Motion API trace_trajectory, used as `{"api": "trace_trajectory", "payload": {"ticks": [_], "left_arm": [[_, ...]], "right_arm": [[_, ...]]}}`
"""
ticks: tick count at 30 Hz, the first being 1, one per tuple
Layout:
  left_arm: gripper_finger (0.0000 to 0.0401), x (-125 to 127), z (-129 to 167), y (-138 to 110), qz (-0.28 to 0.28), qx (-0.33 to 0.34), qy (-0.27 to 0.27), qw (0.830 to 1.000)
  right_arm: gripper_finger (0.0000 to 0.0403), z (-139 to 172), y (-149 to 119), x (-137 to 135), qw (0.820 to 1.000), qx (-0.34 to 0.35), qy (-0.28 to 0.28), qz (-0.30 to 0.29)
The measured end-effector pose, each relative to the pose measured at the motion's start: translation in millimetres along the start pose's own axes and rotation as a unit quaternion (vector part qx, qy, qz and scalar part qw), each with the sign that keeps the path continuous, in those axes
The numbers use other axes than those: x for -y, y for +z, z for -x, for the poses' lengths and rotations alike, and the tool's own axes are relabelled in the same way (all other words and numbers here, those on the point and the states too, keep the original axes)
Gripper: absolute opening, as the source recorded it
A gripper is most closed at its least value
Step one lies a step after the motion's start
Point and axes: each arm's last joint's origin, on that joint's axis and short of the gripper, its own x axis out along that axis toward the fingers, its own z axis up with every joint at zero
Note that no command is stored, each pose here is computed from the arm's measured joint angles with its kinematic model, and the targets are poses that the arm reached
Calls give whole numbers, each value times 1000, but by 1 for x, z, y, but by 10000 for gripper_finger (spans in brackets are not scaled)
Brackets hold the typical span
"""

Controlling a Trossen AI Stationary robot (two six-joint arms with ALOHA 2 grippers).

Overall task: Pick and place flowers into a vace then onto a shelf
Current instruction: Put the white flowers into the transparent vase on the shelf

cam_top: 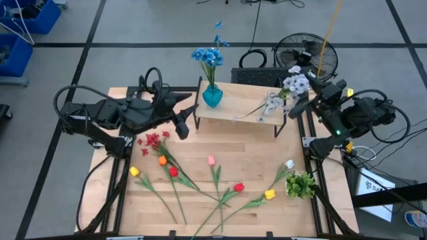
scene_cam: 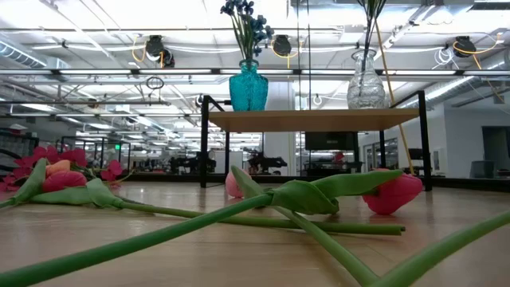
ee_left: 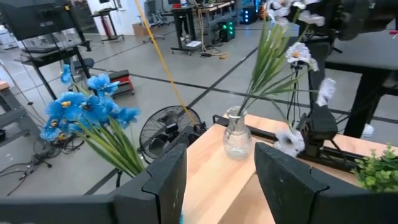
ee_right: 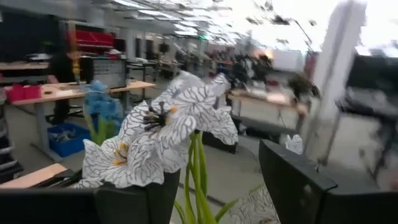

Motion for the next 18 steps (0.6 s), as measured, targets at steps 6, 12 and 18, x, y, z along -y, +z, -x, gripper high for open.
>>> {"api": "trace_trajectory", "payload": {"ticks": [6, 12, 18], "left_arm": [[195, 2, 2, 0, 5, 1, -3, 1000], [195, 2, 2, 0, 4, 1, -3, 1000], [195, 2, 2, 0, 4, 1, -3, 1000]], "right_arm": [[207, 0, -5, -6, 999, -17, -23, 30], [208, 0, -7, -11, 999, -20, -25, 26], [208, 4, -7, -12, 999, -19, -12, 25]]}}
